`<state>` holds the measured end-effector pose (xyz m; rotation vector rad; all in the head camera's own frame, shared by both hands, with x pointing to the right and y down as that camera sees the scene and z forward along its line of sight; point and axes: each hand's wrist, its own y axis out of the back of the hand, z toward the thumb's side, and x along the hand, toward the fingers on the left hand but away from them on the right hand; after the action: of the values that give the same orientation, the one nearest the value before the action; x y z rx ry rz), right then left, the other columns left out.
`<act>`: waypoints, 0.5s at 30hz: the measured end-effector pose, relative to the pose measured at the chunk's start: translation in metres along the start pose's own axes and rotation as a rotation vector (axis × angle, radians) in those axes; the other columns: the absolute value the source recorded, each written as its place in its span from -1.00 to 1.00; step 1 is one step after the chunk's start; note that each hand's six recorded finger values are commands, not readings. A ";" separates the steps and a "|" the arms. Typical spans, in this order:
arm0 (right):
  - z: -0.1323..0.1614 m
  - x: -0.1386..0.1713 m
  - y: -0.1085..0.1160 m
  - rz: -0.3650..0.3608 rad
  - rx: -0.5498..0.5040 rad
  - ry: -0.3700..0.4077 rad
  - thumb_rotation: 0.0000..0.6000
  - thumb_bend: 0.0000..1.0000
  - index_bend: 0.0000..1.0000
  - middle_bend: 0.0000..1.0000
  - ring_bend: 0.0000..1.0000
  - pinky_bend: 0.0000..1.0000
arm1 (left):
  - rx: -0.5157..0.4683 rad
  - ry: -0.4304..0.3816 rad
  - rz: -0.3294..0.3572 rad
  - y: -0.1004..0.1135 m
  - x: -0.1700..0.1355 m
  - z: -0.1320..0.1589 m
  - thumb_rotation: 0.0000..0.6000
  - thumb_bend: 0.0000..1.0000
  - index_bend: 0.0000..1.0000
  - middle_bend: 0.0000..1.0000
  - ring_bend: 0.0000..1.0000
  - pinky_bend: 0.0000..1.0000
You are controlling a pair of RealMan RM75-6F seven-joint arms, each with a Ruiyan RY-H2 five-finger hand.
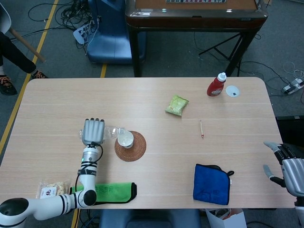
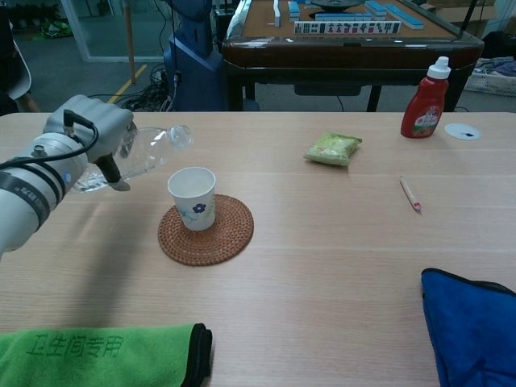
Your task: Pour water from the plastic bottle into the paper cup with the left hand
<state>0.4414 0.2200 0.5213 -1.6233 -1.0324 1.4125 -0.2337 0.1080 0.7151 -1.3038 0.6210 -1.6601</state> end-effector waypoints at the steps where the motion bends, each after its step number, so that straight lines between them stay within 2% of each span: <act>1: 0.000 0.000 0.000 -0.001 0.001 0.000 1.00 -0.30 -0.57 -0.48 -0.58 -0.07 | -0.043 0.010 0.001 0.001 0.000 -0.001 1.00 -0.96 0.45 0.70 -0.07 0.03; 9: 0.000 -0.001 -0.002 0.003 0.008 -0.005 1.00 -0.30 -0.57 -0.48 -0.58 -0.07 | -0.283 0.065 0.040 0.001 0.000 -0.018 1.00 -0.96 0.41 0.68 -0.09 0.00; 15: 0.000 -0.002 -0.004 0.007 0.012 -0.008 1.00 -0.30 -0.57 -0.48 -0.58 -0.07 | -0.492 0.115 0.069 -0.010 -0.002 -0.039 1.00 -0.96 0.33 0.59 -0.12 -0.01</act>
<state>0.4405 0.2200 0.5258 -1.6154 -1.0219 1.4287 -0.2742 0.1091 0.7101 -1.5115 1.1855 -1.5885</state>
